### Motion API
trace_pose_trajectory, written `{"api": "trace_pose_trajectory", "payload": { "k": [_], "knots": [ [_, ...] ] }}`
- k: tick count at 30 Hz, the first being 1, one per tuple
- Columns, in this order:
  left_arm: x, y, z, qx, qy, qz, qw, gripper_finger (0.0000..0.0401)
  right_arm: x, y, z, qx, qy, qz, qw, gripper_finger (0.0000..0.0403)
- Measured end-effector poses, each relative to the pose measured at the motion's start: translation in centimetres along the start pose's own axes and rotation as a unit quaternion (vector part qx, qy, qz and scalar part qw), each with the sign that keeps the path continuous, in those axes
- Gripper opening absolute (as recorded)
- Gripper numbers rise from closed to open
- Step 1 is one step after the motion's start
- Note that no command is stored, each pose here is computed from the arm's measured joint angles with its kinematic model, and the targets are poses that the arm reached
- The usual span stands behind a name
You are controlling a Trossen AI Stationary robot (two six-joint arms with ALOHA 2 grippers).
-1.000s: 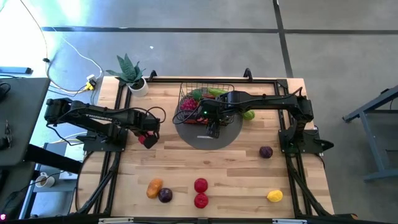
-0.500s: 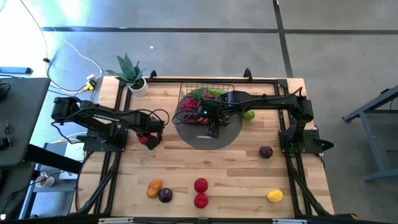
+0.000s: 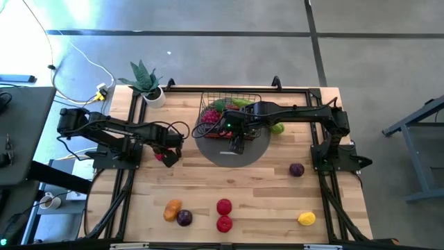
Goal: Build produce basket
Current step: Put the red bell pepper into the wire basket
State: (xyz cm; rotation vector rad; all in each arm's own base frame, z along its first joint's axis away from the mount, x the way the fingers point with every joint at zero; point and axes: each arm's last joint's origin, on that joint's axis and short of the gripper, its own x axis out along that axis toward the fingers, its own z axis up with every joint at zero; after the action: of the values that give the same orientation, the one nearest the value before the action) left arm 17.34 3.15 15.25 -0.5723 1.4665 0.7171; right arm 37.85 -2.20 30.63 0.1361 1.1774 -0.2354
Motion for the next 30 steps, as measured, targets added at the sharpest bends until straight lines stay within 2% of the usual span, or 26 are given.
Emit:
{"api": "trace_pose_trajectory", "payload": {
  "k": [10, 21, 30],
  "knots": [
    [-3.9, -0.4, 1.6, 0.011, -0.080, -0.055, 0.995, 0.0229, 0.0, 0.0, 0.1, 0.000, -0.005, 0.001, 1.000, 0.0259],
    [-8.9, 1.1, 5.0, -0.013, -0.181, -0.070, 0.981, 0.0231, 0.0, 0.1, 0.3, 0.001, -0.016, 0.003, 1.000, 0.0259],
    [-10.6, 2.6, 7.9, -0.041, -0.273, -0.114, 0.954, 0.0231, 0.0, 0.1, 0.3, 0.002, -0.018, 0.004, 1.000, 0.0259]
  ]
}}
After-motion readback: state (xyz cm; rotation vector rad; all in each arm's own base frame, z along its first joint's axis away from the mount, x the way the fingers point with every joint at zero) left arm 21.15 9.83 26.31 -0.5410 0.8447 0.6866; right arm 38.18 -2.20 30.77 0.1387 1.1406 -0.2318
